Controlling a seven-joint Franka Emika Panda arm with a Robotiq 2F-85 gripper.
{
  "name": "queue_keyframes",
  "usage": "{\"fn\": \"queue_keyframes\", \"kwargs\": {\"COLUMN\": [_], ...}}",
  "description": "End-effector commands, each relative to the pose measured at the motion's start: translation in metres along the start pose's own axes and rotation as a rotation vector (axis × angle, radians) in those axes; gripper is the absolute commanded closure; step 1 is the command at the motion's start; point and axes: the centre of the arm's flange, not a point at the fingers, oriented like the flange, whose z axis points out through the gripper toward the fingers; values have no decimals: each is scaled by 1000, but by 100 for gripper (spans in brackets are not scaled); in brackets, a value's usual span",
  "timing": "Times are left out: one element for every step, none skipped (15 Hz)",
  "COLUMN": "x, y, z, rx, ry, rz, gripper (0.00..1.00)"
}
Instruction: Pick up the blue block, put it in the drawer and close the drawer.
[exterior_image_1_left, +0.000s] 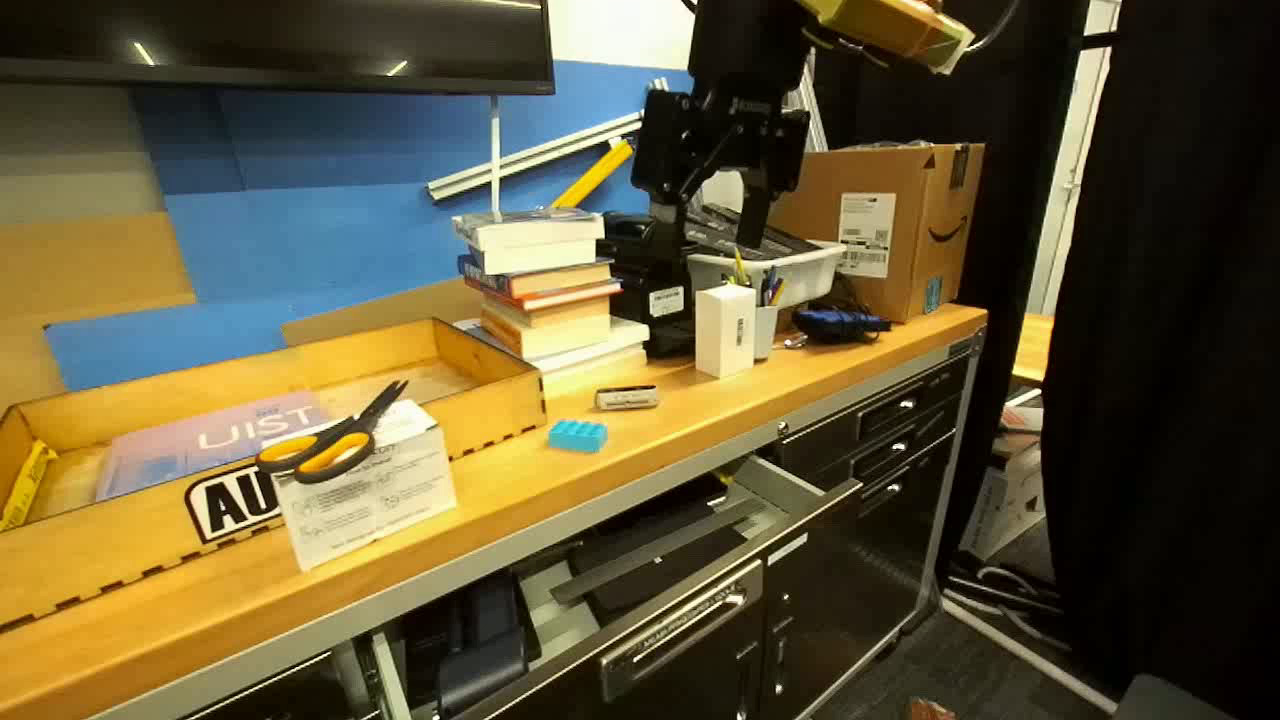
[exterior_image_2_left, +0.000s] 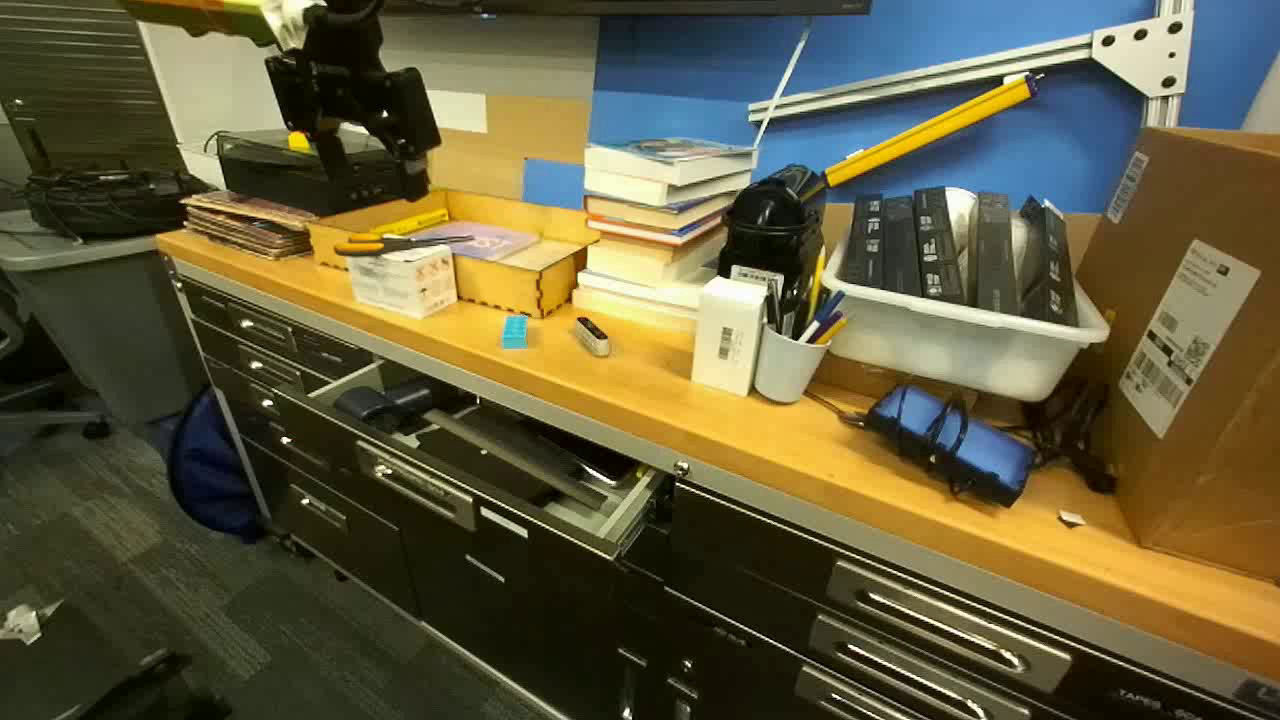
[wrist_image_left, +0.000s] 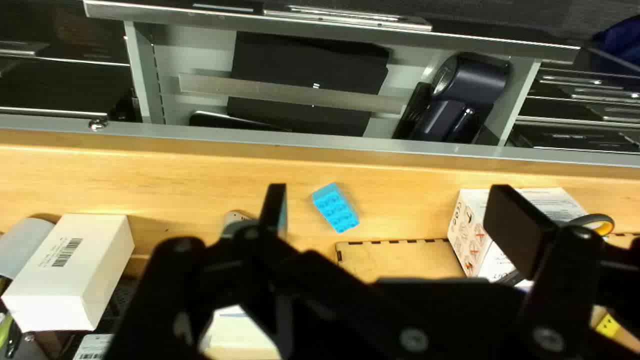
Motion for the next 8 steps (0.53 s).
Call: {"fn": "queue_keyframes", "kwargs": {"x": [1, 2, 2, 3, 3, 17, 32, 55], "y": [0, 0, 0, 0, 0, -5, -10, -17], "z": [-3, -6, -9, -10, -10, -9, -3, 7], "rx": [0, 0, 0, 0, 0, -19, -46, -74], "ry": [6, 13, 19, 21, 22, 35, 32, 32], "rz": [0, -1, -1, -1, -1, 28, 53, 60], "gripper": [0, 0, 0, 0, 0, 0, 0, 0]}}
